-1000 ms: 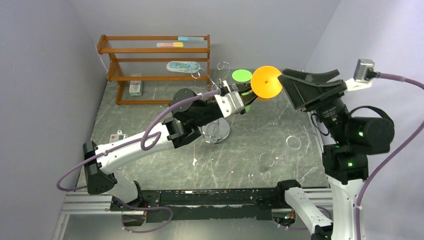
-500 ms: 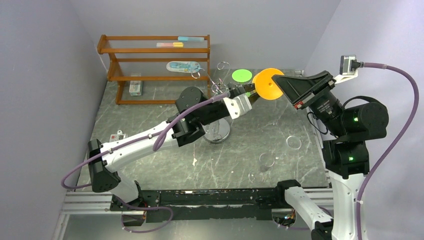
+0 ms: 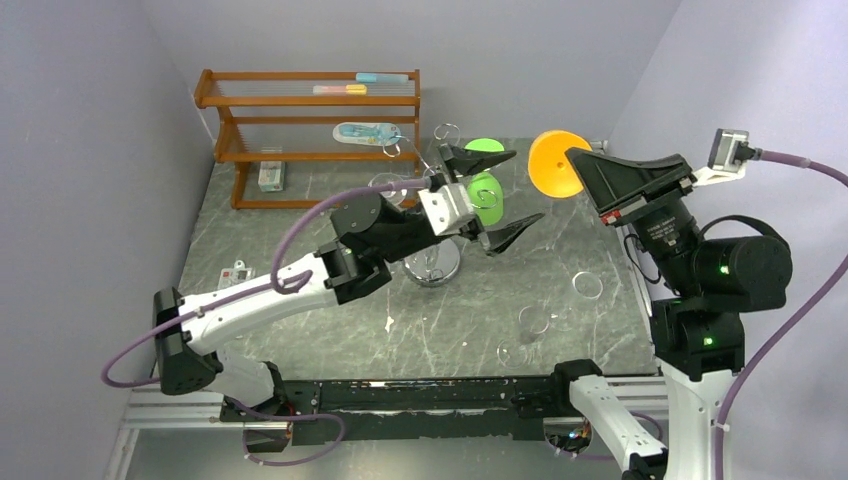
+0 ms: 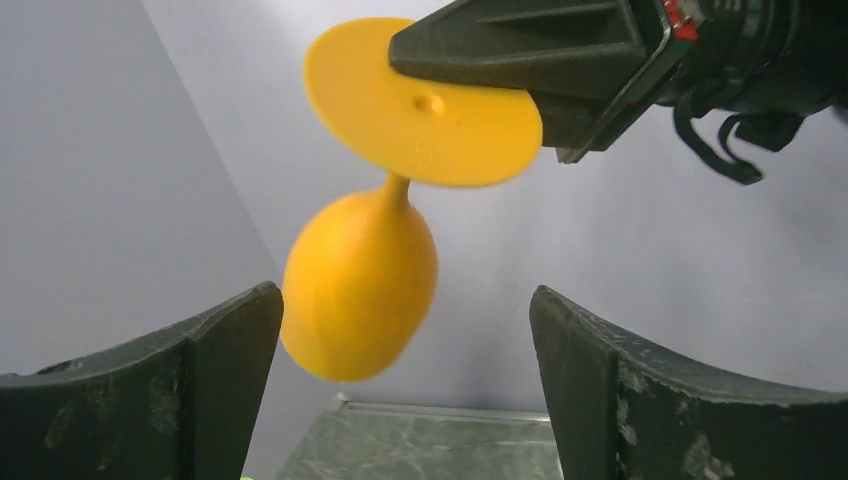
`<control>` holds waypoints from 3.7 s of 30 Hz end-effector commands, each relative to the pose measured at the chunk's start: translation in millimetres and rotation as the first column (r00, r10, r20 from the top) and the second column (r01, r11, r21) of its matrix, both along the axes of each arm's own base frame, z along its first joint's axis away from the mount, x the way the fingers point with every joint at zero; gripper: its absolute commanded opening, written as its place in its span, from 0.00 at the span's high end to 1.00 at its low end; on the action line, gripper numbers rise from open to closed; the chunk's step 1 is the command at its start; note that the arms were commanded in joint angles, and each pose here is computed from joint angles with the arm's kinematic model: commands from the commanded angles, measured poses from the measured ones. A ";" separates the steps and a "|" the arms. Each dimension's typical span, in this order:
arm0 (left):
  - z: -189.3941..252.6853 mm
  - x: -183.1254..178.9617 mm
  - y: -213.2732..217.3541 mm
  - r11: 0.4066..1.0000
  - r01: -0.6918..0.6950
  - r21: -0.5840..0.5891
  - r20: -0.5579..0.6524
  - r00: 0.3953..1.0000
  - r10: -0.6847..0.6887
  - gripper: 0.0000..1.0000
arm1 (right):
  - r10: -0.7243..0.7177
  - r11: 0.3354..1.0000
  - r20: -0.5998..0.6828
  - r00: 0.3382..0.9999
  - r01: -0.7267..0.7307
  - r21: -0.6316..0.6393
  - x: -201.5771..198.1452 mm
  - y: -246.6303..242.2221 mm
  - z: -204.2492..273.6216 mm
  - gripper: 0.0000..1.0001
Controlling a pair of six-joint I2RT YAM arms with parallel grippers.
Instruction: Place the wine glass upside down on the wine glass rack
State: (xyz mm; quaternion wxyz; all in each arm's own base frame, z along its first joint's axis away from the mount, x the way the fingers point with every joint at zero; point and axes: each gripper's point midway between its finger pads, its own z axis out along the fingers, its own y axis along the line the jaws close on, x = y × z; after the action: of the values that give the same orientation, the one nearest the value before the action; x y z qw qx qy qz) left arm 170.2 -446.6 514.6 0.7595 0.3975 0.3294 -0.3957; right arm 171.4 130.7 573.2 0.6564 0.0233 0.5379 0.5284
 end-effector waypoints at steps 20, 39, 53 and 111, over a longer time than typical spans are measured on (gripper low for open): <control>45.0 -46.8 31.7 0.932 0.268 -0.245 -0.717 0.597 -0.360 0.18 | 0.033 0.993 0.280 0.960 0.000 -0.118 -38.4 5.7 10.0 1.00; 42.5 -50.5 18.5 0.866 0.418 -0.274 -0.720 0.507 -0.473 0.75 | 0.138 0.978 0.278 0.950 -0.087 -0.187 -37.3 20.5 -4.5 1.00; 53.2 -33.5 52.5 0.902 0.314 -0.298 -0.679 0.594 -0.431 0.95 | 0.072 0.990 0.283 0.956 -0.034 -0.136 -31.3 12.1 -8.8 0.23; -112.6 156.8 209.5 0.868 -0.477 -0.137 -0.985 0.159 -0.068 0.95 | -0.105 0.989 0.211 0.972 0.124 -0.078 -19.8 -12.4 -26.3 0.20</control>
State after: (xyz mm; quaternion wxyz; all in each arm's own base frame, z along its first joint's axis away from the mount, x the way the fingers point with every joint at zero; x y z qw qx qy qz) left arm 323.9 -221.6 403.3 0.5330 -0.1851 0.6951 -0.4455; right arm 160.5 119.2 541.9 0.7291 -0.0184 0.4947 0.4726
